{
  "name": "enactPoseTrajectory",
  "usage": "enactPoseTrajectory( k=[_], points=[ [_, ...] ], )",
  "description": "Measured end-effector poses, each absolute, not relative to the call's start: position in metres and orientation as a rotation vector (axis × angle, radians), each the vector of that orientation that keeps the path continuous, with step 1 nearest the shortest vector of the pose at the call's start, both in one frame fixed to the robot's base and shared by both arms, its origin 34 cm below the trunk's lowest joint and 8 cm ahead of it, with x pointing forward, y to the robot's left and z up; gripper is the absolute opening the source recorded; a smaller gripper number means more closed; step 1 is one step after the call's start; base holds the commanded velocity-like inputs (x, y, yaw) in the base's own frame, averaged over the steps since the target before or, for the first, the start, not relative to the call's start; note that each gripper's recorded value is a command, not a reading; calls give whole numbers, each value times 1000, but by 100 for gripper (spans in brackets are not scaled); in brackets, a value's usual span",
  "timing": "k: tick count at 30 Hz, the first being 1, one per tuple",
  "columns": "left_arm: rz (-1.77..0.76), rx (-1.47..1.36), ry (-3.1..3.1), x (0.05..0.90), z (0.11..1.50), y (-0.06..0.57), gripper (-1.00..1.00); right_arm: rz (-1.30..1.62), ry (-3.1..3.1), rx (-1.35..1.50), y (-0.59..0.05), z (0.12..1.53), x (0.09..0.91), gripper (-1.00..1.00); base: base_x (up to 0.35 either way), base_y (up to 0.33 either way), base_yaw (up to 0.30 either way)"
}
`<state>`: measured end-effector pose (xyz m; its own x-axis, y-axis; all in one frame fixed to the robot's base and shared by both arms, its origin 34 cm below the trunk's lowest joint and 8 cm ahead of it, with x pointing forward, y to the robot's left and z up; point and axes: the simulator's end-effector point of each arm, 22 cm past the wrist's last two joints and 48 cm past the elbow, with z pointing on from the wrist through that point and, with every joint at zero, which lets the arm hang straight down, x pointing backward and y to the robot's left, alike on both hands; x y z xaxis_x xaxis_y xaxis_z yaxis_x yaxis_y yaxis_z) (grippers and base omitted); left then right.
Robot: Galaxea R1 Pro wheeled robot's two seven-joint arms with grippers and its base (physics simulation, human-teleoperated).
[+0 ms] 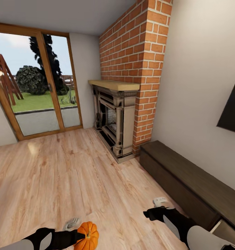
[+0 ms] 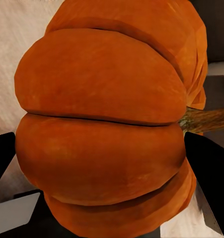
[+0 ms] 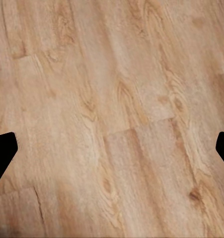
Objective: Place each of the two pumpkins and all three candles from the living room inside a cabinet in the living room (use any cabinet), then make sure every cabinet is closed, and position the cauldron so it is next to a table in the living room.
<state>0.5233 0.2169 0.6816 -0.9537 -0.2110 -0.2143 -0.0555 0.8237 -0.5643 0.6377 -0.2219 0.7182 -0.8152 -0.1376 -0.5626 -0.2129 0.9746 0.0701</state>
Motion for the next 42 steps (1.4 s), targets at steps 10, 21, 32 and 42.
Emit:
enactPoseTrajectory(
  k=[10, 21, 32, 42],
  points=[
    [-832, -201, 2741, 521, 693, 218, -100, 189, 2535, -249, -211, 729, 635, 100, 0, 0, 290],
    [-829, -201, 2742, 518, 704, 220, -100, 190, 2536, -248, -211, 741, 632, 100, 0, 0, 290],
    [-863, -204, 2731, 515, 717, 212, -100, 191, 2536, -248, -211, 751, 628, 100, 0, 0, 290],
    [-866, -200, 2731, 511, 726, 211, -100, 203, 2536, -249, -203, 760, 624, 100, 0, 0, 271]
  ],
)
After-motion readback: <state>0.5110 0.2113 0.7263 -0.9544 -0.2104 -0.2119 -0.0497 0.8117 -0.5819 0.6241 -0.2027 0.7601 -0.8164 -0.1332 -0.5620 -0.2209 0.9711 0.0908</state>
